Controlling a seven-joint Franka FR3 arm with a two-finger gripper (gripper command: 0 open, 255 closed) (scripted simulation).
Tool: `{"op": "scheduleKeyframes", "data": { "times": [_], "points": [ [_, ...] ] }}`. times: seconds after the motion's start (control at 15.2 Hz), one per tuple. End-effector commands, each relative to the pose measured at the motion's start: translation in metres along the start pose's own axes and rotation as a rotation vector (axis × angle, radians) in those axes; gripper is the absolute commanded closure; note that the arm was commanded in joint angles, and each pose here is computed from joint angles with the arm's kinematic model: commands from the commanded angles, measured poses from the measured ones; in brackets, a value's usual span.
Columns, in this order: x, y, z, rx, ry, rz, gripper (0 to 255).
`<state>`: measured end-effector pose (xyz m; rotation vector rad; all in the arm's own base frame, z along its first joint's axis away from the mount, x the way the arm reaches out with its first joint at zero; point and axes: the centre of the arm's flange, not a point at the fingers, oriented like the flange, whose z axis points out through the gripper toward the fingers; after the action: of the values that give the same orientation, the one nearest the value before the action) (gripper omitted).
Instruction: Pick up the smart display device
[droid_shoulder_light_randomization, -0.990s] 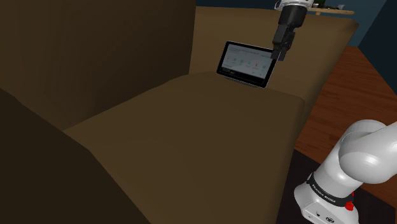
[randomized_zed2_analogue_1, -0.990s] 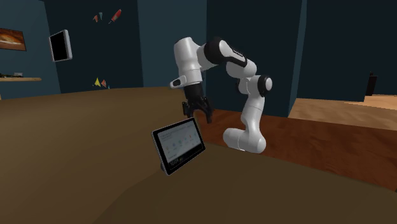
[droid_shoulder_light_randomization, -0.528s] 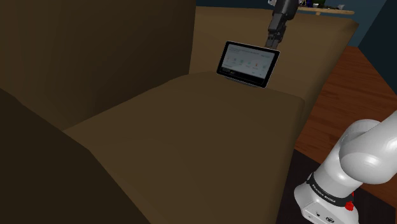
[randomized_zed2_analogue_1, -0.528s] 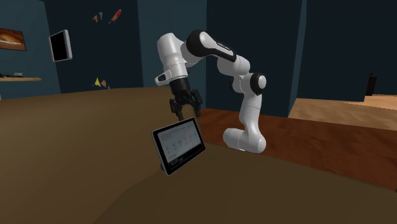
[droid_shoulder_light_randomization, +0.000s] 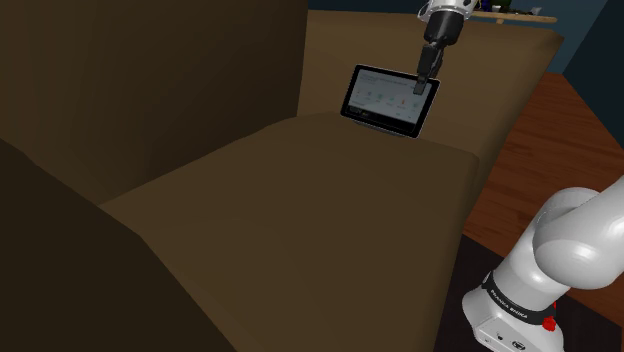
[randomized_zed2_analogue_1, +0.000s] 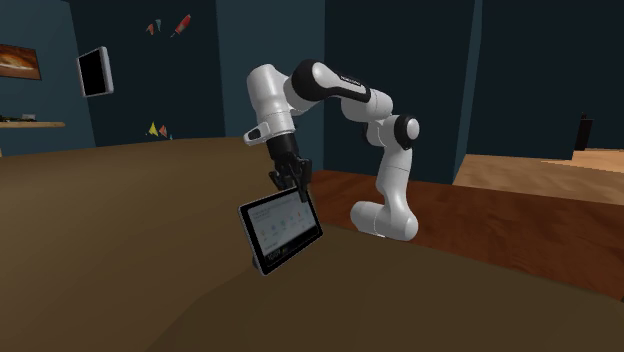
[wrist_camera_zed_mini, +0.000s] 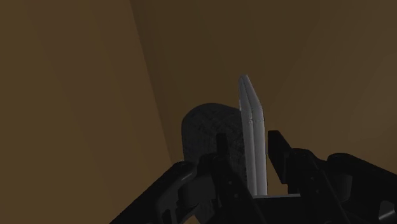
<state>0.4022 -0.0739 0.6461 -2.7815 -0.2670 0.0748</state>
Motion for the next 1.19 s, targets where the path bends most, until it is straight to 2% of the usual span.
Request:
{"op": "scheduleKeyframes", "data": {
  "times": [0.0, 0.46, 1.12],
  "points": [
    [0.0, 0.0, 0.0, 0.0, 0.0, 0.0, 255],
    [0.0, 0.0, 0.001, 0.0, 0.0, 0.0, 255],
    [-0.001, -0.018, -0.049, 0.0, 0.0, 0.0, 255]
  ]
}}
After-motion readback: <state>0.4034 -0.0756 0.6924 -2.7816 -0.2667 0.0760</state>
